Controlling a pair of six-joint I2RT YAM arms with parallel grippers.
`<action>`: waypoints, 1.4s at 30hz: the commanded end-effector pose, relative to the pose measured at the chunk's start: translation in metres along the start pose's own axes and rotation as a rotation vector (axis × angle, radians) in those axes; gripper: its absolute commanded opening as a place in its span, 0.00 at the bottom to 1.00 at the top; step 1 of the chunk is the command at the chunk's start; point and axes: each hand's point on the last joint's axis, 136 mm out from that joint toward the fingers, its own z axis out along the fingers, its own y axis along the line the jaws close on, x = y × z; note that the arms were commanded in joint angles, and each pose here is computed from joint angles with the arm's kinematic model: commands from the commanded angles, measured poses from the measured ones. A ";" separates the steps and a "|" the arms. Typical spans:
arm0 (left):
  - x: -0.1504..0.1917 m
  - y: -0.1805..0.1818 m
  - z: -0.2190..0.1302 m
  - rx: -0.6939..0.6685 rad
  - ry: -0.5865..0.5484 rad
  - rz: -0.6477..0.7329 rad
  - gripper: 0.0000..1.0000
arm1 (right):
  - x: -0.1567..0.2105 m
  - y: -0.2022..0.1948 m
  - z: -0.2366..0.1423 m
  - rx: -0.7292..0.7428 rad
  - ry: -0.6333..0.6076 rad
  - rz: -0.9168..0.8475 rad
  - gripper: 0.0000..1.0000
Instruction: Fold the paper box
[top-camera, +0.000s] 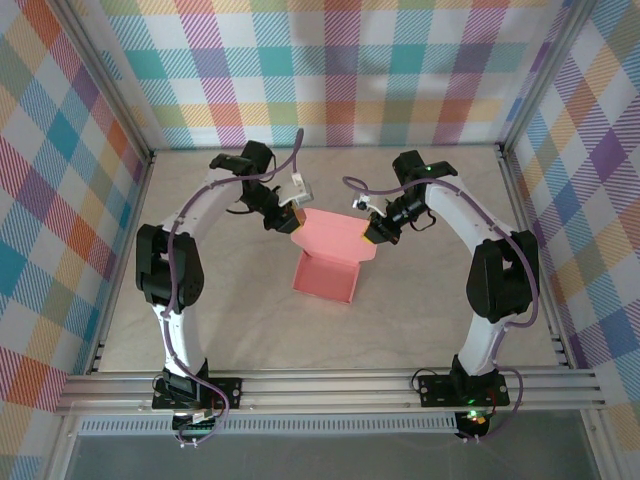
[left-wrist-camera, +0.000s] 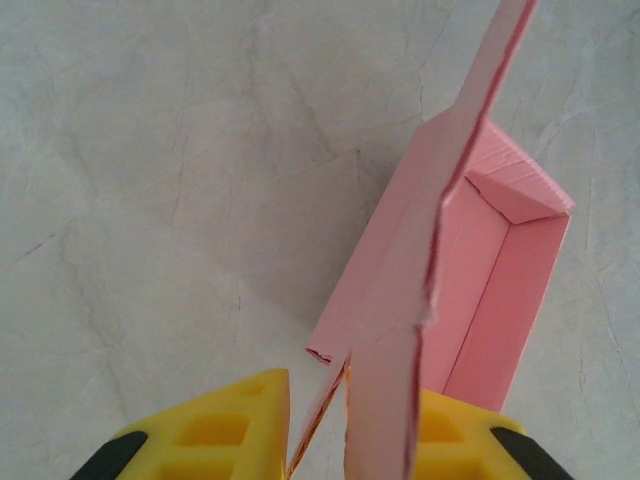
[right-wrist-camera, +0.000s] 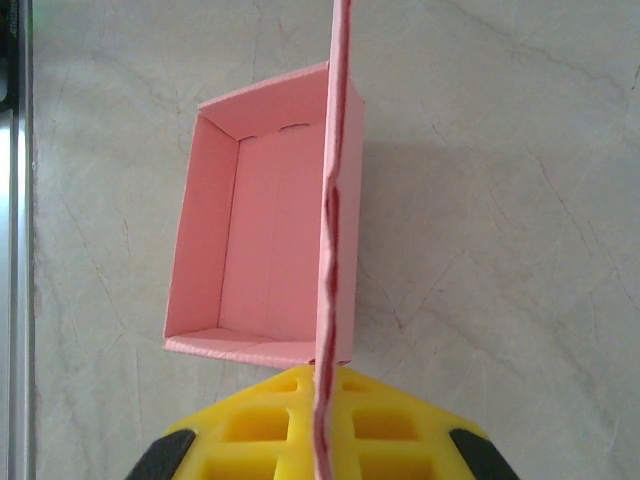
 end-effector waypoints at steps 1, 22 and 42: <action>0.001 0.001 -0.004 0.008 0.005 -0.022 0.22 | -0.014 0.010 -0.007 -0.025 -0.049 -0.050 0.01; -0.014 -0.002 -0.018 -0.016 -0.039 -0.032 0.19 | -0.014 0.009 -0.006 -0.023 -0.043 -0.039 0.01; -0.017 -0.004 -0.024 -0.030 -0.049 -0.028 0.33 | -0.012 0.007 -0.004 -0.019 -0.033 -0.033 0.02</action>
